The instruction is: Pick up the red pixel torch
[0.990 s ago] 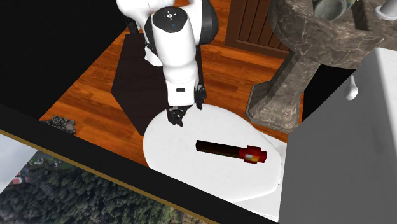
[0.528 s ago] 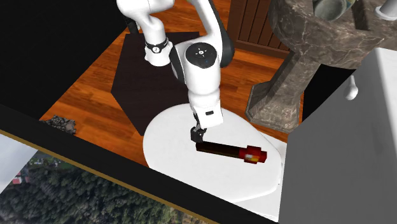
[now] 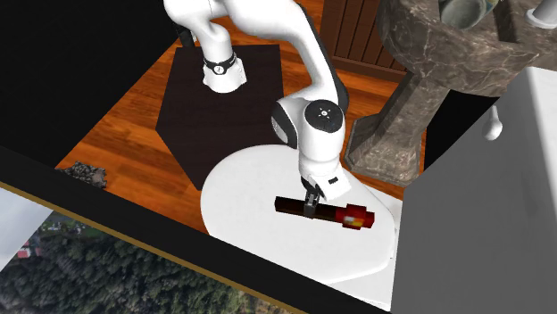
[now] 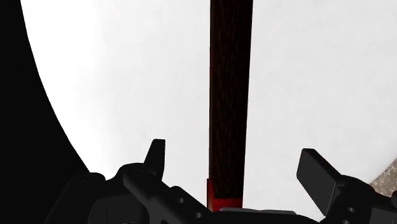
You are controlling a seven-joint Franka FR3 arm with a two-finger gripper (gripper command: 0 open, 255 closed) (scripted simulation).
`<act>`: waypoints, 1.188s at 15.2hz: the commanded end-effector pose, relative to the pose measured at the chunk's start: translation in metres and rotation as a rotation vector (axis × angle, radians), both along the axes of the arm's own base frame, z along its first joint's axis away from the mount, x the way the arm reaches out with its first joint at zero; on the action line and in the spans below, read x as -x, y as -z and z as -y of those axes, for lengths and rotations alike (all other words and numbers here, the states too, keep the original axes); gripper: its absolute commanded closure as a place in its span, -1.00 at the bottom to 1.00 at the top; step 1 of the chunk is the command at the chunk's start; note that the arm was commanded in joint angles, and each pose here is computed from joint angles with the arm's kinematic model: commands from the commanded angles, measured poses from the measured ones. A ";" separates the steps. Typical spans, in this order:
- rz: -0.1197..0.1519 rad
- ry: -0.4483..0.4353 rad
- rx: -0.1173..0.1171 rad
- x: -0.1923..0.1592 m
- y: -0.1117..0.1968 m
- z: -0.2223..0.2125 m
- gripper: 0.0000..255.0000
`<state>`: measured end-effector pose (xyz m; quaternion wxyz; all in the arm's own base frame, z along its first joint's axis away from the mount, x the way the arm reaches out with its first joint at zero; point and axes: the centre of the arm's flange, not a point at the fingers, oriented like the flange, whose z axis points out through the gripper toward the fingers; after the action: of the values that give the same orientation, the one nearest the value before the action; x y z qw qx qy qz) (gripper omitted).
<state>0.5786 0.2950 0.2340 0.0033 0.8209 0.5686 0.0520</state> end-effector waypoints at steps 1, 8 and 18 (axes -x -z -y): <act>0.004 -0.062 0.008 -0.004 0.020 -0.020 -1.00; 0.005 -0.078 0.010 -0.004 0.057 -0.025 -1.00; 0.005 -0.078 0.010 -0.004 0.067 -0.025 1.00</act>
<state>0.5830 0.3196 0.1682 0.0073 0.7983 0.5999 0.0524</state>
